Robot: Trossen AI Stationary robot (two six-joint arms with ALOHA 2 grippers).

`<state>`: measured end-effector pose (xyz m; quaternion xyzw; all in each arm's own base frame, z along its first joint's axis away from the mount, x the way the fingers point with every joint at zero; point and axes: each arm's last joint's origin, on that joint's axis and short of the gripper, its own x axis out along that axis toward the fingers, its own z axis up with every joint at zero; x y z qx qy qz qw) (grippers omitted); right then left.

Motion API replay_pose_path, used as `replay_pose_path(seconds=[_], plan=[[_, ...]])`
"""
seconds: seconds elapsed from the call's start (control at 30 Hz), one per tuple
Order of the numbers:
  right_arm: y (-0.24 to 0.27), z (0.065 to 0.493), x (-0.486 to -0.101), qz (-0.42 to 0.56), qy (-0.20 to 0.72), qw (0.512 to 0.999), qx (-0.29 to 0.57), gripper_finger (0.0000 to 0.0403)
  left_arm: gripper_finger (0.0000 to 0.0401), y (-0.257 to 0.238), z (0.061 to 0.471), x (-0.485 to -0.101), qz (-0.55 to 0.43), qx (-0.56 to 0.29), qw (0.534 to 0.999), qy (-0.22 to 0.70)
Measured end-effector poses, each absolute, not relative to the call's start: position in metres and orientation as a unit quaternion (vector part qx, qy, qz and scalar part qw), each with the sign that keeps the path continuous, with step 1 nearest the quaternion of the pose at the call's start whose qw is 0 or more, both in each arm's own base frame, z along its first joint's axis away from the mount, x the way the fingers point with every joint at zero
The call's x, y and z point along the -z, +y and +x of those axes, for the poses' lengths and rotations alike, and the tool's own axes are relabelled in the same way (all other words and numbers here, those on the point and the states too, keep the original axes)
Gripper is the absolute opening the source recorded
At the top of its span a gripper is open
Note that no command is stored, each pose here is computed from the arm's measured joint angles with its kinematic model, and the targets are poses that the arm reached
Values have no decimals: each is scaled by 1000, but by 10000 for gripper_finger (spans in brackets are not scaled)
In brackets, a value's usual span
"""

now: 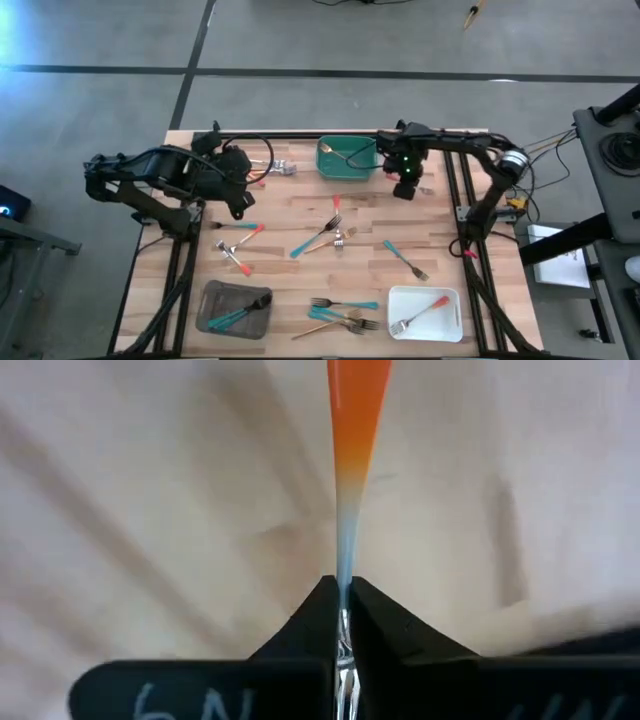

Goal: Sort silverware by color (type)
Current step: Put the orange fork into the white bin

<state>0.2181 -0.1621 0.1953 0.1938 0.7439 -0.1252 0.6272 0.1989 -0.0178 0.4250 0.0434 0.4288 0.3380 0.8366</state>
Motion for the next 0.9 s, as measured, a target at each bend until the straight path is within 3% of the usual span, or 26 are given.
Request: replay_pose_path(seconds=[0.2, 0.4, 0.67, 0.9], plan=[[-126, 212, -243, 297, 644, 689, 148, 9, 98, -18, 199, -424, 41, -335, 836, 432], [-58, 206, -277, 323, 599, 718, 146, 9, 98, -18, 199, -424, 53, -326, 835, 439], [49, 207, -289, 258, 574, 777, -7, 9, 98, -18, 199, -424, 56, -325, 835, 440], [130, 195, -282, 179, 592, 773, -145, 9, 98, -18, 199, -424, 15, -345, 838, 422]])
